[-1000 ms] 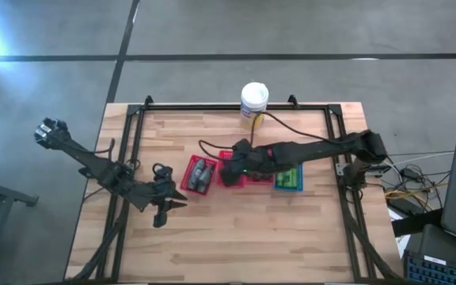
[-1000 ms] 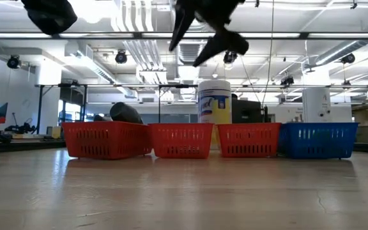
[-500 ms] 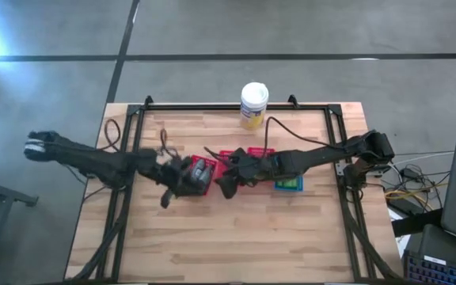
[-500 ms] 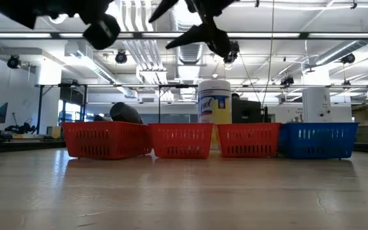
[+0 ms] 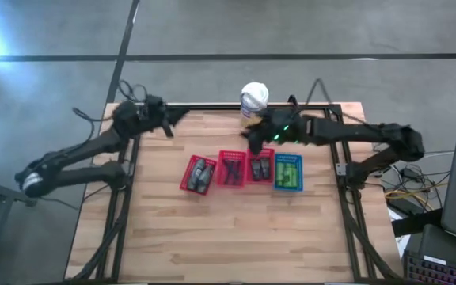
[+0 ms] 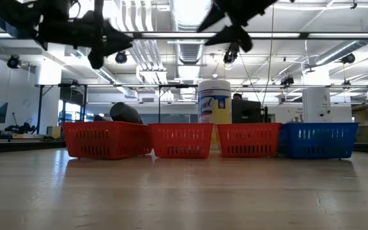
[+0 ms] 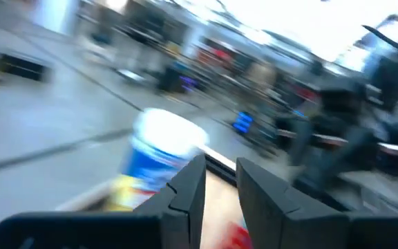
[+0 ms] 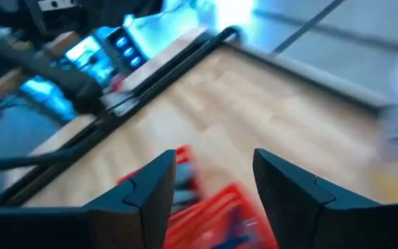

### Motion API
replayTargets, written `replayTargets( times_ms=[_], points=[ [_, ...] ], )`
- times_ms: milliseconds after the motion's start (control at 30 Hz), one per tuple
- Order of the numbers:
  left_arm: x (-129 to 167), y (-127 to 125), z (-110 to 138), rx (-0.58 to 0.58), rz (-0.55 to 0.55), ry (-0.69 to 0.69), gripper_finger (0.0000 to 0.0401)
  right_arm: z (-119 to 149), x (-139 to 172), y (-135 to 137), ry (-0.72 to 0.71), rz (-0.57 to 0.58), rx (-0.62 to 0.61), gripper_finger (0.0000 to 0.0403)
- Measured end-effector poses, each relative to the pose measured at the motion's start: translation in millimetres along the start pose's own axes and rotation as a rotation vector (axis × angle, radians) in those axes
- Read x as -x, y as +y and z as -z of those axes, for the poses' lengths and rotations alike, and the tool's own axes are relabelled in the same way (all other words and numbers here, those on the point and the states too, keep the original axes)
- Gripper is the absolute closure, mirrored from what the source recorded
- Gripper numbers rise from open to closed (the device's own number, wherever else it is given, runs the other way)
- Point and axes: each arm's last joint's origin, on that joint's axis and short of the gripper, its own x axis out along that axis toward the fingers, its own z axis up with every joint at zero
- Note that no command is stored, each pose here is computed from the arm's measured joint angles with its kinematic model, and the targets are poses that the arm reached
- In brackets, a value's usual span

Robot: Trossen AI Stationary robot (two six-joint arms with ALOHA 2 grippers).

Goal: Pick & Place Travel size toiletries
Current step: Return to Home Position

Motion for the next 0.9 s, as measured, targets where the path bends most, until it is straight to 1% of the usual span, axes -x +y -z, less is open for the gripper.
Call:
replayTargets(
  times_ms=[167, 267, 333, 433, 500, 567, 667, 733, 800, 900],
  points=[
    [19.6, 35.7, -19.6, -0.031, -0.214, -0.105, 0.0314, -9.8, 29.1, -38.0, -0.076, 0.086, 0.068, 0.0224],
    [31.6, 50.4, -25.8, -0.043, -0.312, -0.145, 0.0314, -13.6, 47.8, -56.6, -0.126, 0.131, 0.111, 0.0231],
    [37.9, 57.8, -29.4, -0.050, -0.372, -0.172, 0.0314, -16.3, 60.3, -67.2, -0.175, 0.188, 0.120, 0.0235],
    [44.9, 65.5, -33.3, -0.056, -0.438, -0.199, 0.0314, -21.6, 81.2, -78.7, -0.281, 0.333, 0.134, 0.0236],
    [48.4, 69.0, -35.3, -0.059, -0.473, -0.215, 0.0314, -25.5, 96.8, -84.1, -0.369, 0.470, 0.135, 0.0233],
    [52.0, 72.7, -37.2, -0.073, -0.534, -0.240, 0.0314, -28.1, 112.7, -87.6, -0.453, 0.618, 0.135, 0.0227],
    [53.0, 74.8, -37.3, -0.086, -0.557, -0.238, 0.0314, -29.3, 134.5, -89.6, -0.556, 0.809, 0.119, 0.0218],
    [52.0, 74.5, -35.8, -0.047, -0.542, -0.232, 0.0314, -29.1, 146.2, -89.8, -0.607, 0.881, 0.095, 0.0211],
    [52.0, 74.8, -35.2, -0.010, -0.541, -0.235, 0.0314, -28.7, 155.7, -89.2, -0.639, 0.892, 0.078, 0.0206],
    [52.2, 75.2, -34.7, 0.004, -0.546, -0.235, 0.0314, -28.1, 167.8, -88.1, -0.673, 0.879, 0.061, 0.0199]
  ],
)
